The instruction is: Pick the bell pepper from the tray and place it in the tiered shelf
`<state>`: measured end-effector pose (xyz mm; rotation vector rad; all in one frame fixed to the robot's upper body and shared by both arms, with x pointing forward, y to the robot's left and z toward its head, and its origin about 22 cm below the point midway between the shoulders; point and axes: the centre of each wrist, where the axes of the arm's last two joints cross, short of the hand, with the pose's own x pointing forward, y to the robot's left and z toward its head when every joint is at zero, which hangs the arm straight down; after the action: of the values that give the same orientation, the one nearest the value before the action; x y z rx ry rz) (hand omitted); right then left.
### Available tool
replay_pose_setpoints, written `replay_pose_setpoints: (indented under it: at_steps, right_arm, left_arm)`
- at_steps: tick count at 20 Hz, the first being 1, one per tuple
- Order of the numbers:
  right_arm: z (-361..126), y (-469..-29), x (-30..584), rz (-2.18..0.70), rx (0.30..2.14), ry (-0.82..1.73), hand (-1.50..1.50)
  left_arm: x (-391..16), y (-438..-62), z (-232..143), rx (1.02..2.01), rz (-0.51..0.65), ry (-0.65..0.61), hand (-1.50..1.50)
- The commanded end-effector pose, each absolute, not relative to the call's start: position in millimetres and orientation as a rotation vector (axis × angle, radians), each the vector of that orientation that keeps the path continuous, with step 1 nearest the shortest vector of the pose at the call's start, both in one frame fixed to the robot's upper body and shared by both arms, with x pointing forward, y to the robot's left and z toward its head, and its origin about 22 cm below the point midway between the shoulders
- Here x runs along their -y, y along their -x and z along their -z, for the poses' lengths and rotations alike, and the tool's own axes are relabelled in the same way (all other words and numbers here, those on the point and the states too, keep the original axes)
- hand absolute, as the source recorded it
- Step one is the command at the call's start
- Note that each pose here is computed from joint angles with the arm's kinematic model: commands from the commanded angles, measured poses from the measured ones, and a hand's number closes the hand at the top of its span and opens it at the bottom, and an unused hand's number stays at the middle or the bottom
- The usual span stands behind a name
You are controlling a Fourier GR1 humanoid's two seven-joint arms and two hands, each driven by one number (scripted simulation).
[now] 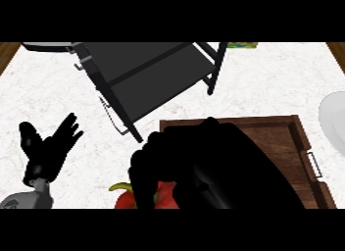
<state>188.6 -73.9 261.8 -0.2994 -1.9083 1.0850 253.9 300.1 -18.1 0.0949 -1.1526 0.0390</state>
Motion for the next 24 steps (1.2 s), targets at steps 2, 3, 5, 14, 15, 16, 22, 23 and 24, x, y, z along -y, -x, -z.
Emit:
replay_pose_setpoints:
  at_steps: [2,3,5,14,15,16,22,23,24]
  right_arm:
    - [-319,-213,74,-1.017,1.889,0.307,1.50]
    - [-326,-231,71,-0.993,1.891,0.303,1.50]
    - [-343,-241,73,-0.935,1.894,0.324,1.50]
    - [-392,-303,51,-0.915,1.879,0.374,1.50]
    - [-398,-312,60,-0.913,1.888,0.363,1.50]
    - [-396,-323,61,-0.936,1.870,0.376,1.50]
    - [-374,-365,52,-1.048,1.834,0.364,1.50]
    - [-367,-363,58,-1.061,1.848,0.358,1.50]
    - [-364,-369,44,-1.076,1.840,0.400,1.50]
  left_arm:
    - [-294,-255,23,1.108,-0.041,-0.108,0.00]
    - [-293,-252,31,1.110,-0.051,-0.080,0.00]
    - [-291,-251,31,1.123,-0.045,-0.077,0.00]
    - [-293,-253,14,1.132,-0.029,-0.069,0.00]
    - [-284,-255,28,1.116,-0.035,-0.082,0.00]
    - [-294,-257,24,1.120,-0.019,-0.087,0.00]
    - [-287,-251,20,1.114,-0.033,-0.077,0.00]
    - [-276,-257,18,1.124,-0.028,-0.096,0.00]
    - [-287,-256,14,1.119,-0.022,-0.089,0.00]
